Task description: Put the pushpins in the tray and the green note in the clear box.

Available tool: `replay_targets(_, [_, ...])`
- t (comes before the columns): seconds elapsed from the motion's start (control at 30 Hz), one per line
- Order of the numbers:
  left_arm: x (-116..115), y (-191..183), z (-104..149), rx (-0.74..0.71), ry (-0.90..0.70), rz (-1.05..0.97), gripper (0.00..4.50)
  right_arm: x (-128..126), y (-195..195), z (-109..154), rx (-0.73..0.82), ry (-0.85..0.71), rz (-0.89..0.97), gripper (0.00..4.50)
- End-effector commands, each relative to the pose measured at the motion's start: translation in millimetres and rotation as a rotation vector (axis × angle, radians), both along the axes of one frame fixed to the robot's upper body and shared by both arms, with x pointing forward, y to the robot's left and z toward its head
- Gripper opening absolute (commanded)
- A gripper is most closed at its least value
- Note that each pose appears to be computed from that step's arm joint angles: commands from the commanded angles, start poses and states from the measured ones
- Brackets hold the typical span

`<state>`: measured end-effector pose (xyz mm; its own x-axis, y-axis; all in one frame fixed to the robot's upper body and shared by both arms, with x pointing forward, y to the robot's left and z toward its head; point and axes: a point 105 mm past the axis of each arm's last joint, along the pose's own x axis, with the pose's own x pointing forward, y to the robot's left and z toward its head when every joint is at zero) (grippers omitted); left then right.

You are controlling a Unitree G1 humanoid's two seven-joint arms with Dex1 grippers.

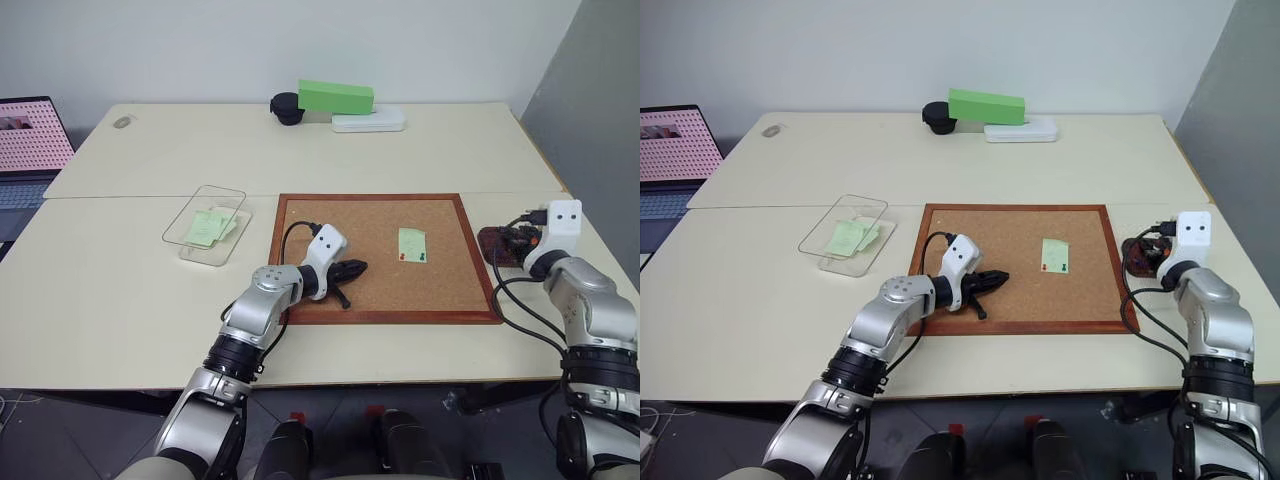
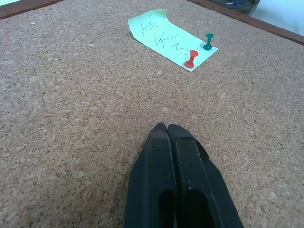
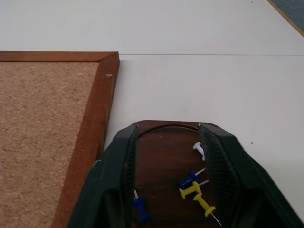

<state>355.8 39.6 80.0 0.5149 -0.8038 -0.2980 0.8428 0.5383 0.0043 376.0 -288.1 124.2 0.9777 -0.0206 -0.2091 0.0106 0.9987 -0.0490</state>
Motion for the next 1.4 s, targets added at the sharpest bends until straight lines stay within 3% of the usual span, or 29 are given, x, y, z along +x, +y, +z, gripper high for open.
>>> replay_targets(0.03, [-5, 5, -16, 0.04, 0.055, 0.01, 0.0, 4, -9, 26, -0.04, -0.083, -0.021, 3.25])
replay_targets(0.13, [-5, 5, -16, 0.039, 0.055, 0.008, 0.0, 4, 0, 34, -0.076, -0.128, 0.028, 3.77])
replay_targets(0.3, [-6, 5, -16, 0.041, 0.059, 0.007, 0.0, -13, 47, 26, -0.125, -0.093, 0.309, 3.77])
replay_targets(0.47, [-6, 4, -16, 0.038, 0.061, 0.005, 0.0, -35, 95, 16, -0.048, -0.066, 0.54, 3.77])
replay_targets(1.03, [-7, 9, -13, 0.044, 0.058, 0.007, 0.0, -19, 129, -12, -0.008, -0.029, 0.585, 3.77])
replay_targets(1.4, [-14, 9, -14, 0.039, 0.07, 0.003, 0.0, -10, 133, -22, 0.005, -0.032, 0.588, 1.56])
